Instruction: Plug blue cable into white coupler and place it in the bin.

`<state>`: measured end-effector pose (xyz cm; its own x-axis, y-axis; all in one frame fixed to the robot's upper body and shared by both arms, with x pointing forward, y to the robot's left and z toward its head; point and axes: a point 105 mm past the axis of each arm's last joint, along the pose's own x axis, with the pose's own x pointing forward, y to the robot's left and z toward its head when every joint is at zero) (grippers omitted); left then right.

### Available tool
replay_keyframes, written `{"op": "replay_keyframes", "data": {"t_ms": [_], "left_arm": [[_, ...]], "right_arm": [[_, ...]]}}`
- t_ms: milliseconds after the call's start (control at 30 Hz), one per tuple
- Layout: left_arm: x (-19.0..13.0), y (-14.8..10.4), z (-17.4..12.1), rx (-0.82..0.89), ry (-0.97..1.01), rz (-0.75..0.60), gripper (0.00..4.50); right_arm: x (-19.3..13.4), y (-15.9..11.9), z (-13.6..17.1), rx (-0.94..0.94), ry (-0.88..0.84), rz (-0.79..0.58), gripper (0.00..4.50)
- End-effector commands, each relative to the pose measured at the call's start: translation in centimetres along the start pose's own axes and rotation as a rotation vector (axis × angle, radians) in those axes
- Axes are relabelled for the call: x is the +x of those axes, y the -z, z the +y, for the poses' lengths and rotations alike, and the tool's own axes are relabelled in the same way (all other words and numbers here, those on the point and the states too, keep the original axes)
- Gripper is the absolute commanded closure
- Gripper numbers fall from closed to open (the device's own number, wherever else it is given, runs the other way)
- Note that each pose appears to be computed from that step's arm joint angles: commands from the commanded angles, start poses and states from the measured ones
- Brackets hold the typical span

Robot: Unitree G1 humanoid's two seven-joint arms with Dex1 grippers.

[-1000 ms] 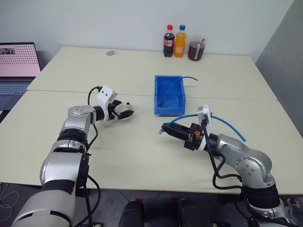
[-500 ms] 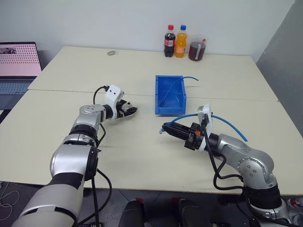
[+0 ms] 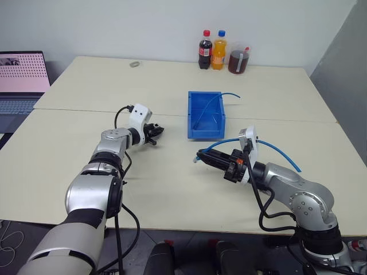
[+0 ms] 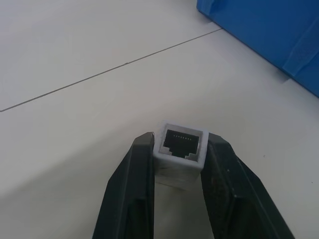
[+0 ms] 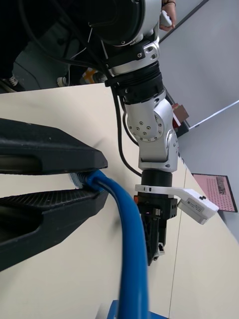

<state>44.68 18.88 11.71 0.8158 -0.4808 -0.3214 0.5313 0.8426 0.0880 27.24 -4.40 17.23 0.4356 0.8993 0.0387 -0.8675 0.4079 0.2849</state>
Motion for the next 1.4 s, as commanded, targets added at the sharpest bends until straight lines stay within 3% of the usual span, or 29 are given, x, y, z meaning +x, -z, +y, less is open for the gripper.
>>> {"op": "replay_keyframes", "data": {"t_ms": [33, 367, 733, 967, 1400], "left_arm": [[-0.4, -1.5, 0.5, 0.011, -0.006, -0.049, 3.57], [-3.4, -1.2, -1.8, 0.164, 0.379, -0.05, 3.58], [-7.6, 0.6, -10.0, 0.367, 0.831, -0.018, 3.59], [-7.6, 0.6, -13.3, 0.415, 0.923, -0.023, 3.6], [-5.0, 4.0, -14.0, 0.418, 0.94, 0.117, 3.6]], "right_arm": [[-0.3, -1.1, 0.7, -0.037, -0.021, -0.039, 4.37], [-1.5, -0.7, 1.1, -0.095, -0.009, 0.004, 4.37], [-2.6, 0.4, 1.8, -0.177, -0.025, 0.093, 4.37], [-2.5, 0.2, 1.7, -0.227, -0.028, 0.096, 4.37], [0.6, 0.9, 1.0, -0.377, -0.059, 0.124, 4.37]]}}
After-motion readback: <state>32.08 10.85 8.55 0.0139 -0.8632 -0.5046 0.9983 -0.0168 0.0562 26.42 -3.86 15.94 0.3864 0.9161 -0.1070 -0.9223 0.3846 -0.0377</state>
